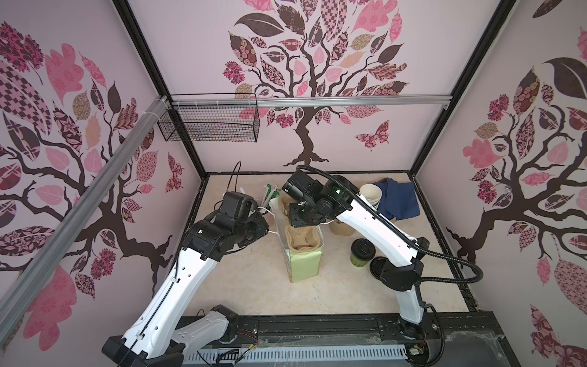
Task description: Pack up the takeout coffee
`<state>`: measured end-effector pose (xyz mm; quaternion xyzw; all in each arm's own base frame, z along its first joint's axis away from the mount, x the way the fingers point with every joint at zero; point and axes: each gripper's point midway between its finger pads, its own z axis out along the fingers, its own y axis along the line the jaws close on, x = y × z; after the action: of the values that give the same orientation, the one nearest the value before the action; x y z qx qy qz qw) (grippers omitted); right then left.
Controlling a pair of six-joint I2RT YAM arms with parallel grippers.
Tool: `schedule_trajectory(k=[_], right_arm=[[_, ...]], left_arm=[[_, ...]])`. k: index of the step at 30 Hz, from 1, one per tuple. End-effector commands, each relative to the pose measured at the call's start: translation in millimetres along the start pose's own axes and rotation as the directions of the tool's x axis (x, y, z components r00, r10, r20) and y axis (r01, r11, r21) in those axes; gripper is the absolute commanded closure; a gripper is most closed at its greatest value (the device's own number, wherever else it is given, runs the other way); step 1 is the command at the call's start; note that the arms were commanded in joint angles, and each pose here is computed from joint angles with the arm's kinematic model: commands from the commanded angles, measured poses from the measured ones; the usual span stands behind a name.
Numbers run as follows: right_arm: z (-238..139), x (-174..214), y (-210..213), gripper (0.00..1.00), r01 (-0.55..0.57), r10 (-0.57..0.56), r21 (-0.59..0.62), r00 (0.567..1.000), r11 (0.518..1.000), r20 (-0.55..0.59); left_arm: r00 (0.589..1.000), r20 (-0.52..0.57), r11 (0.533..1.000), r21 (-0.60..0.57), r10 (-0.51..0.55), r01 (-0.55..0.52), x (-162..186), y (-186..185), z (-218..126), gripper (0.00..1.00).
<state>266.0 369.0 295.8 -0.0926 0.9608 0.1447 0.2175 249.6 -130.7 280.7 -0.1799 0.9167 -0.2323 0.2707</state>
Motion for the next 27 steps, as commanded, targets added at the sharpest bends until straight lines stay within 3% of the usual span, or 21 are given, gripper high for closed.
schedule_trajectory(k=[1, 12, 27], right_arm=[[17, 7, -1, 0.70, 0.030, -0.028, 0.045, 0.999, 0.999, -0.033], [3, -21, 6, 0.71, -0.023, 0.024, -0.017, 0.998, 1.000, 0.055], [0, -37, 16, 0.71, -0.057, 0.066, -0.099, 0.994, 0.993, 0.086]], left_arm=[[1.000, -0.013, 1.000, 0.008, 0.005, -0.005, 3, 1, 6, 0.78], [0.999, -0.047, 1.000, 0.015, 0.011, -0.010, 12, 3, 13, 0.82], [0.998, -0.053, 1.000, 0.021, 0.017, -0.016, 11, 0, 14, 0.82]])
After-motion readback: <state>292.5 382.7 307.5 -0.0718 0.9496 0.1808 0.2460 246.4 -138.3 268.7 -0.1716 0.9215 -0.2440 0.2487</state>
